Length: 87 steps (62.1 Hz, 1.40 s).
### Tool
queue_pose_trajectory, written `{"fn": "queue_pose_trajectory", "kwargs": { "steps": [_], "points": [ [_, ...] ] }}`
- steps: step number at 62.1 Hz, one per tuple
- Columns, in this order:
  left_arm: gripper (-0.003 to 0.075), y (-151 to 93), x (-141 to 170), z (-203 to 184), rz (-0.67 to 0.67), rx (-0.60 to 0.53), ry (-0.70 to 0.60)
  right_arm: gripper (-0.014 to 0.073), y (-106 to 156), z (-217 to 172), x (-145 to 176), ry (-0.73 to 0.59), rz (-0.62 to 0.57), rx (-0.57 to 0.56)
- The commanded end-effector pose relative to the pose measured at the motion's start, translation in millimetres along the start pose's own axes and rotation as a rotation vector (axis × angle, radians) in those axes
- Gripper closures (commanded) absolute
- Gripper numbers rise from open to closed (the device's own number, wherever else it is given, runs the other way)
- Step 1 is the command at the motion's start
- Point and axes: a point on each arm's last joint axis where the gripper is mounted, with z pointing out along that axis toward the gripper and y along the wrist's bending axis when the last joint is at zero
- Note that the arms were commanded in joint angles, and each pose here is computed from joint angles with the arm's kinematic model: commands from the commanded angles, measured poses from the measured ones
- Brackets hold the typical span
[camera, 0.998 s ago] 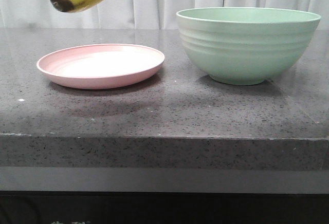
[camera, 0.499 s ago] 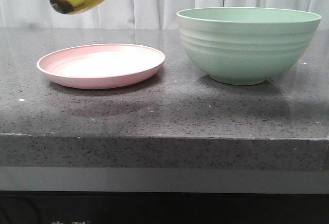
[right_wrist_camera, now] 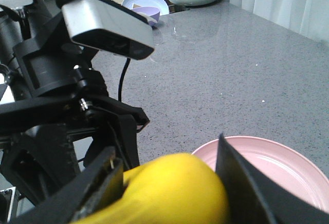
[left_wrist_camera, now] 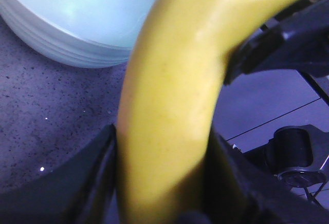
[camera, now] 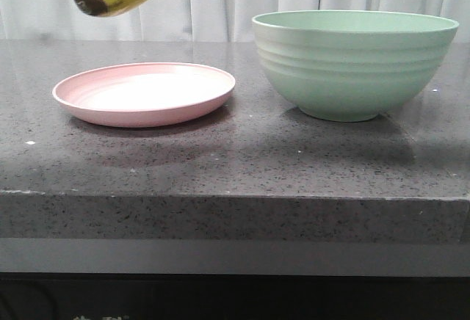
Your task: Transfer banana from pink plate to green bowl
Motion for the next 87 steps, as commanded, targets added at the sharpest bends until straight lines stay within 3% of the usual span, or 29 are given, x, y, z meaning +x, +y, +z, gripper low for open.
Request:
{"fn": "queue_pose_trajectory", "kwargs": {
  "steps": [1, 9, 17, 27, 34, 46, 57, 63, 87],
  "points": [
    [0.054, -14.4, -12.2, -8.5, 0.007, 0.043, -0.081, 0.0312, 9.0, -7.6, -21.5, -0.093, -0.006, -0.031],
    [0.0487, -13.6, -12.8, -8.6, 0.011, 0.034, -0.088, 0.037, 9.4, -7.7, -21.5, -0.093, -0.007, -0.036],
    [0.0337, -13.6, -12.8, -8.6, 0.011, 0.034, -0.088, 0.0447, 9.7, -7.7, -21.5, -0.093, -0.007, -0.039],
    [0.0172, -13.5, -13.8, -9.4, 0.016, 0.03, -0.089, 0.0454, 9.8, -8.1, -21.0, -0.083, -0.013, -0.035],
    [0.0171, -14.6, -20.1, -17.0, 0.063, -0.02, -0.07, 0.0454, 7.7, -11.2, -20.1, -0.055, -0.009, 0.004],
    [0.0171, -31.5, -36.3, -48.6, 0.153, -0.14, -0.073, 0.0454, -5.7, -33.6, -26.4, 0.042, 0.019, 0.171],
    [0.0171, -43.8, -38.2, -64.8, 0.216, -0.192, -0.098, 0.0454, -38.8, -67.8, -40.6, 0.078, 0.246, 0.383],
    [0.0171, -44.9, -38.0, -65.6, 0.219, -0.192, -0.1, 0.0454, -58.5, -83.5, -44.2, 0.082, 0.3, 0.475],
    [0.0171, -44.9, -38.0, -65.6, 0.219, -0.192, -0.1, 0.0454, -122.4, -83.8, -32.1, 0.068, 0.37, 0.602]
  ]
}}
